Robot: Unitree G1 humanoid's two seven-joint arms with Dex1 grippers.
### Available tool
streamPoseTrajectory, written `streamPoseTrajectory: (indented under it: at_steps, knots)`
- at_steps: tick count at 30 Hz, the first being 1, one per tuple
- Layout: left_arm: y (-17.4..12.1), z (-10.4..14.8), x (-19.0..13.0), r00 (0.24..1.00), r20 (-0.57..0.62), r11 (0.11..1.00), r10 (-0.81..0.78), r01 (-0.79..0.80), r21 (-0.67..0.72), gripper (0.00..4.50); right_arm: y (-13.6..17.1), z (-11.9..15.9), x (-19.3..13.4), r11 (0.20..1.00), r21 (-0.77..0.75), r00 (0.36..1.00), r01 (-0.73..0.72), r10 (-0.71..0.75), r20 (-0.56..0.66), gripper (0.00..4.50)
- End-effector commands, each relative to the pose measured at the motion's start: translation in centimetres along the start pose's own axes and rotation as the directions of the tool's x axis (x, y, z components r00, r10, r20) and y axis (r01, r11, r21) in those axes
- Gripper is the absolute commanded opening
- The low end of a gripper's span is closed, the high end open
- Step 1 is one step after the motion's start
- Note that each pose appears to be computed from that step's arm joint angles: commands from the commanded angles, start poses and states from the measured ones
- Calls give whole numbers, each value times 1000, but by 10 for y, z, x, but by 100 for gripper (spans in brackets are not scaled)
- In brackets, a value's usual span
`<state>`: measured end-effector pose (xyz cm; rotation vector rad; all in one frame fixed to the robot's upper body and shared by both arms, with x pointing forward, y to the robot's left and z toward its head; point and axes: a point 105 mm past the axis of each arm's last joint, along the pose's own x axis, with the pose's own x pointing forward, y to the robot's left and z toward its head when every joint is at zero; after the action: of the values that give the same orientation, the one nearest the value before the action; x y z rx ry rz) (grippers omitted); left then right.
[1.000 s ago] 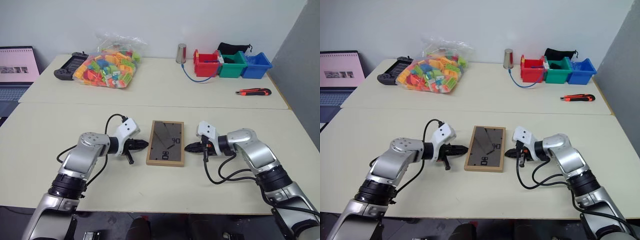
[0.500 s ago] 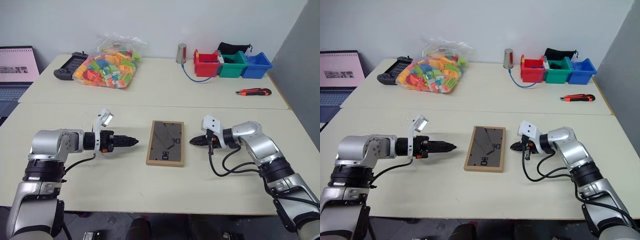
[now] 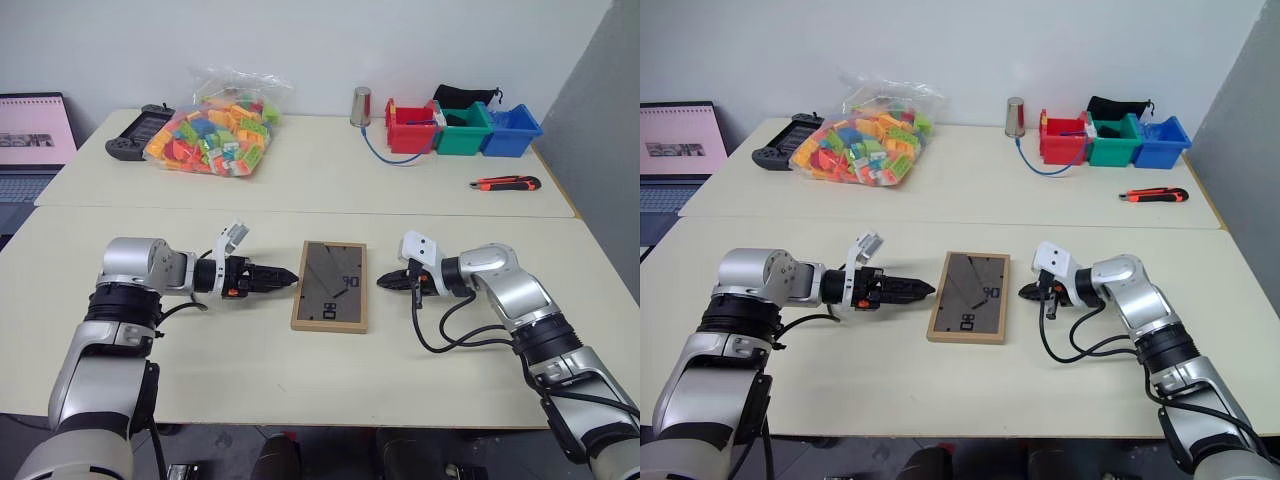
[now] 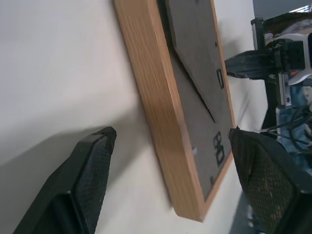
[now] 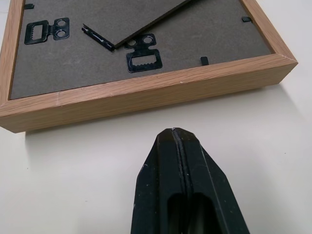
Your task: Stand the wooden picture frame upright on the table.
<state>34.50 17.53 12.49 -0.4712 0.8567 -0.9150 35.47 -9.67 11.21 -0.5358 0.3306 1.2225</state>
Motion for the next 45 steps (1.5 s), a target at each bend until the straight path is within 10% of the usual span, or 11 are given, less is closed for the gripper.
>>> streamPoseTrajectory:
  at_steps: [1,38,45]
  knots:
    - [-13,-1,0,997,-19,996,-77,78,44,434,-5,10,-9,999,-31,999,32,-31,26,0]
    - [-34,-31,28,963,-154,974,-222,227,18,445,4,34,34,999,-43,996,-8,11,87,0]
    - [-33,-31,29,964,-150,973,-221,228,33,317,4,37,36,999,-45,995,-8,12,96,0]
